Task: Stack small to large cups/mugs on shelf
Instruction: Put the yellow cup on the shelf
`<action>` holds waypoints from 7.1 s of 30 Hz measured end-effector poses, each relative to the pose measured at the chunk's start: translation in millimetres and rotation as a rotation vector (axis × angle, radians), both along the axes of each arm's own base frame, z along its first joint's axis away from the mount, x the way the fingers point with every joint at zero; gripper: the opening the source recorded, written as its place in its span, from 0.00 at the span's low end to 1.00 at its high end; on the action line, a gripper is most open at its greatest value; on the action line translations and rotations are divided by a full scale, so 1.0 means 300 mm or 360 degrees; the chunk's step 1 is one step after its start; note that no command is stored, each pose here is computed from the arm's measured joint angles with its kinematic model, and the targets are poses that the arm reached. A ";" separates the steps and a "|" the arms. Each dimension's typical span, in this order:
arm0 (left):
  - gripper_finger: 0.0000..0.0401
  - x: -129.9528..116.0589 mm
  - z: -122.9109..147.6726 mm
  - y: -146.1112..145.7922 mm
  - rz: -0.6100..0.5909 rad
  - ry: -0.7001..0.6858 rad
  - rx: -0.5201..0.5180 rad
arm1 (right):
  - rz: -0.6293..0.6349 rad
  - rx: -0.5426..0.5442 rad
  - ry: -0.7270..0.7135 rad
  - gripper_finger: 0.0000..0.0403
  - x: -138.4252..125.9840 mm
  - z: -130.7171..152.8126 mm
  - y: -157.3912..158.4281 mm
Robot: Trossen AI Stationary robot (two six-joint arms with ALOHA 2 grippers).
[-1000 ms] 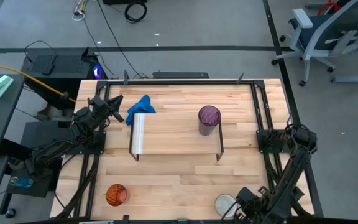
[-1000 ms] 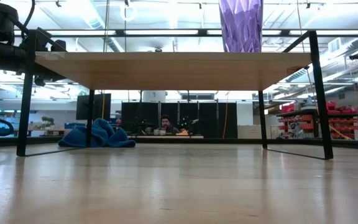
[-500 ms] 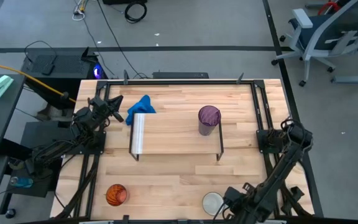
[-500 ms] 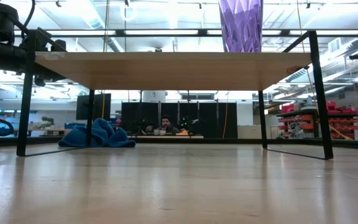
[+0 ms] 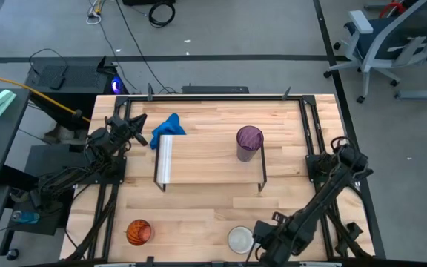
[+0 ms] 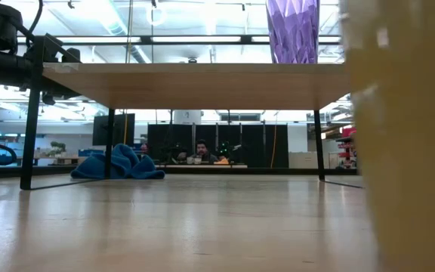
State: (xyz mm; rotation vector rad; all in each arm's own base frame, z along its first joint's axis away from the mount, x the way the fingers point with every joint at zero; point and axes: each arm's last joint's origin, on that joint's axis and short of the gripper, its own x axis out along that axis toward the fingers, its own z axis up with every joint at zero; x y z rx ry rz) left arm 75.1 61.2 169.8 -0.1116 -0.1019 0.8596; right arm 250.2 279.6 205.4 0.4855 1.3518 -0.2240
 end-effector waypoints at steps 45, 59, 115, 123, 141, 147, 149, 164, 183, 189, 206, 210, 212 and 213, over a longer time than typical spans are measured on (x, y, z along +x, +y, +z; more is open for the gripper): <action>0.10 0.003 -0.002 -0.003 -0.0072 -0.0013 -0.0022 | 0.0217 0.0068 -0.0239 0.12 0.078 0.047 -0.036; 0.09 0.004 -0.002 -0.003 -0.0087 -0.0019 -0.0031 | 0.0383 0.0131 -0.0387 0.07 0.127 0.060 -0.042; 0.11 0.006 -0.004 -0.005 -0.0126 0.0006 -0.0017 | 0.1312 -0.0138 -0.0301 0.34 0.383 0.207 -0.217; 0.11 0.006 -0.004 -0.005 -0.0125 0.0000 -0.0024 | 0.1324 -0.0142 -0.0290 0.34 0.389 0.191 -0.213; 0.12 0.006 -0.004 -0.005 -0.0125 0.0010 -0.0014 | 0.1465 -0.0096 -0.0278 0.34 0.434 0.101 -0.191; 0.11 0.006 -0.004 -0.005 -0.0124 0.0011 -0.0015 | 0.1483 -0.0113 -0.0294 0.34 0.452 0.095 -0.213; 0.12 0.006 -0.004 -0.005 -0.0124 0.0011 -0.0015 | 0.1483 -0.0117 -0.0298 0.34 0.458 0.095 -0.223; 0.12 0.006 -0.004 -0.005 -0.0124 0.0022 -0.0005 | 0.1515 -0.0078 -0.0345 0.32 0.463 0.097 -0.216; 0.12 0.006 -0.004 -0.005 -0.0123 0.0021 -0.0006 | 0.1478 -0.0064 -0.0289 0.24 0.455 0.076 -0.221; 0.12 0.006 -0.004 -0.005 -0.0124 0.0022 -0.0005 | 0.1477 -0.0065 -0.0297 0.24 0.457 0.077 -0.221; 0.11 0.006 -0.004 -0.005 -0.0123 0.0020 -0.0007 | 0.1474 -0.0073 -0.0296 0.05 0.456 0.078 -0.222; 0.10 0.006 -0.004 -0.005 -0.0123 0.0020 -0.0007 | 0.1455 -0.0069 -0.0293 0.03 0.456 0.079 -0.222; 0.10 0.006 -0.004 -0.005 -0.0124 0.0020 -0.0007 | 0.1446 -0.0067 -0.0293 0.03 0.457 0.079 -0.223; 0.10 0.006 -0.004 -0.005 -0.0123 0.0020 -0.0007 | 0.1445 -0.0068 -0.0294 0.03 0.458 0.079 -0.224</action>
